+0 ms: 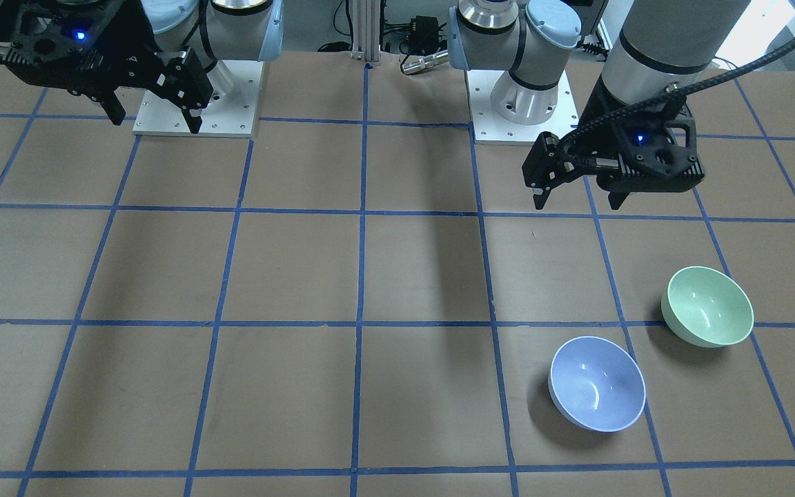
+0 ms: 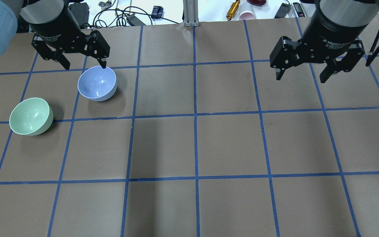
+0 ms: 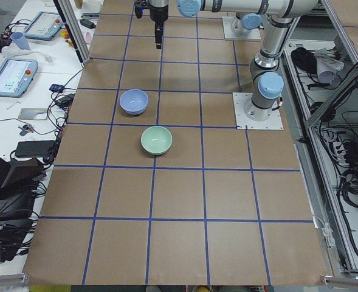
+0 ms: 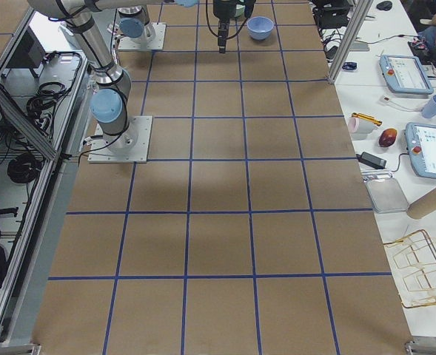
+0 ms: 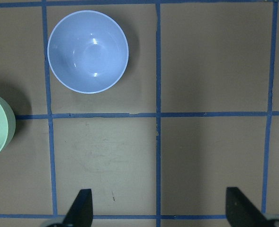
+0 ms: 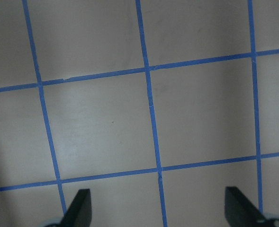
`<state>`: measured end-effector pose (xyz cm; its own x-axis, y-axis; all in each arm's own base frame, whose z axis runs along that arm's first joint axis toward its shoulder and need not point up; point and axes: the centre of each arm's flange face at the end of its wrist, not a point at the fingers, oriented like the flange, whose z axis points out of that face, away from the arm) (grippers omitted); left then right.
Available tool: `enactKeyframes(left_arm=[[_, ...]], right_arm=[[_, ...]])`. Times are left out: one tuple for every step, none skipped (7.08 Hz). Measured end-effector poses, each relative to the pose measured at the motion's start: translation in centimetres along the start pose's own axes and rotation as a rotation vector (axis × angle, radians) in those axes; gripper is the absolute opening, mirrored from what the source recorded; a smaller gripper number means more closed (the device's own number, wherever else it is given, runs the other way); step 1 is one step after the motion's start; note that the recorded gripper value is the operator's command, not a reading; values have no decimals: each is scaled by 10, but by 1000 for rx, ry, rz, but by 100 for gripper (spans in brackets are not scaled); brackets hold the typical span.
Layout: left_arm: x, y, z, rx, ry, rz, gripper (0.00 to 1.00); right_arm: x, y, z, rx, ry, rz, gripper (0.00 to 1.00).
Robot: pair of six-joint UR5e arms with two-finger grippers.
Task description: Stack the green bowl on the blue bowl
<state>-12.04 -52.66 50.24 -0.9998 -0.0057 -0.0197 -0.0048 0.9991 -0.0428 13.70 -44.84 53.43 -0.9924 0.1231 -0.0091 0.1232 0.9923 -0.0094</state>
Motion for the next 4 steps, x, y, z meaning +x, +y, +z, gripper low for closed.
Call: enactKeyframes(left_arm=[[-1, 0, 1, -2, 0, -2, 100], [-3, -1, 1, -3, -1, -5, 100], [-4, -1, 2, -4, -2, -8, 100], [-6, -1, 1, -4, -3, -10, 100]], right_arm=[[0, 0, 0, 0, 0, 0, 100], [0, 0, 0, 0, 0, 0, 100], [0, 0, 0, 0, 0, 0, 100], [0, 0, 0, 0, 0, 0, 100]])
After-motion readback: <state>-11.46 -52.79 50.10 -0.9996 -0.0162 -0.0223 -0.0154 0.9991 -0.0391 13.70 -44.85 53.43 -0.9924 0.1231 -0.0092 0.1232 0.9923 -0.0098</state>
